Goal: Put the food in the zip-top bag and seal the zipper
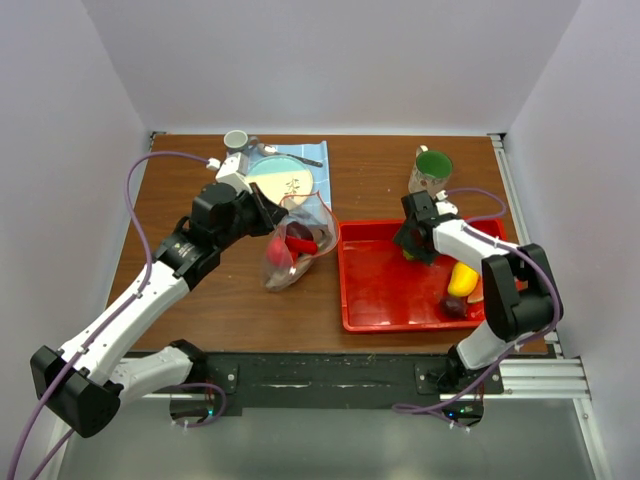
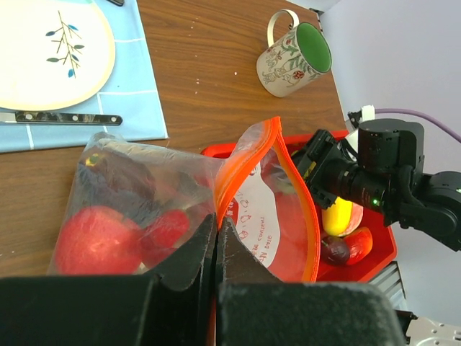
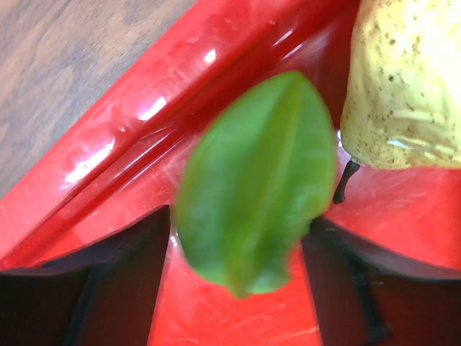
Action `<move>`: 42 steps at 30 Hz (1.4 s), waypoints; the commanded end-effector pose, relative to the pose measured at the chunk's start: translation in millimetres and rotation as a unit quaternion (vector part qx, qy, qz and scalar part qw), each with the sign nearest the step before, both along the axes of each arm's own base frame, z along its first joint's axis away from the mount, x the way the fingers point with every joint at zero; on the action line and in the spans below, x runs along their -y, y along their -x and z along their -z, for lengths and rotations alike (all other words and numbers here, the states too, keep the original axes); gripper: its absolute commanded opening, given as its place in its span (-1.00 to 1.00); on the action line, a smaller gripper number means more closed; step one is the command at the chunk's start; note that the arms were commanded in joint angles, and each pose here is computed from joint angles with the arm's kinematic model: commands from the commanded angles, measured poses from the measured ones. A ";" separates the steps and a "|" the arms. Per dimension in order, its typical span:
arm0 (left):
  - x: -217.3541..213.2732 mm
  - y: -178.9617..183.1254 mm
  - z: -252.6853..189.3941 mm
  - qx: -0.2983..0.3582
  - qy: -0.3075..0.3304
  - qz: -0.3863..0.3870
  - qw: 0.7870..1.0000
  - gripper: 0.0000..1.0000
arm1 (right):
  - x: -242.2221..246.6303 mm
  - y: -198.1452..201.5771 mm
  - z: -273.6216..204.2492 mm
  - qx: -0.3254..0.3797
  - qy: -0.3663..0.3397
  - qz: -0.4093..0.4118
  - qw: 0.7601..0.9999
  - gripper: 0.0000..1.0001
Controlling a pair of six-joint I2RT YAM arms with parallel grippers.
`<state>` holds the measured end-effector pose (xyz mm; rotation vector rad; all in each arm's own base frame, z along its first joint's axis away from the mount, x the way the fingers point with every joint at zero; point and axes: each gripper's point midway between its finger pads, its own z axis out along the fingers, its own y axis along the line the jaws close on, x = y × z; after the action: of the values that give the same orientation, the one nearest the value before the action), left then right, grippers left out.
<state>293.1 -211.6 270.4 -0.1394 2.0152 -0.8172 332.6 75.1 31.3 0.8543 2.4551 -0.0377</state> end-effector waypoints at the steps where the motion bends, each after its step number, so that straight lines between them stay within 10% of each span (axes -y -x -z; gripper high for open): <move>1: 3.7 -2.6 -17.4 0.030 0.009 0.010 0.999 -1.00 | 9.2 -8.4 -25.2 0.038 0.026 -0.012 0.999 0.02; 8: 8.3 -5.7 -12.1 0.024 0.013 0.013 1.000 -1.00 | 2.6 8.9 -54.0 0.043 0.016 -0.065 0.997 -0.46; 21: 14.7 -14.2 -4.7 0.013 0.020 0.011 1.000 -1.00 | -148.5 69.5 -272.5 0.201 -0.102 -0.299 0.927 -0.56; 33: 16.9 -13.1 -6.1 0.012 0.026 0.014 0.999 -1.00 | -250.1 71.9 -239.3 0.162 -0.132 -0.377 0.902 -0.49; 42: 13.9 -10.6 -7.6 0.016 0.024 0.012 1.000 -1.00 | -241.7 61.8 -249.3 0.174 -0.096 -0.369 0.908 0.86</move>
<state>303.2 -223.1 259.4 -0.1370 2.0381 -0.8392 267.6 325.0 223.6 -0.0767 2.4356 0.5234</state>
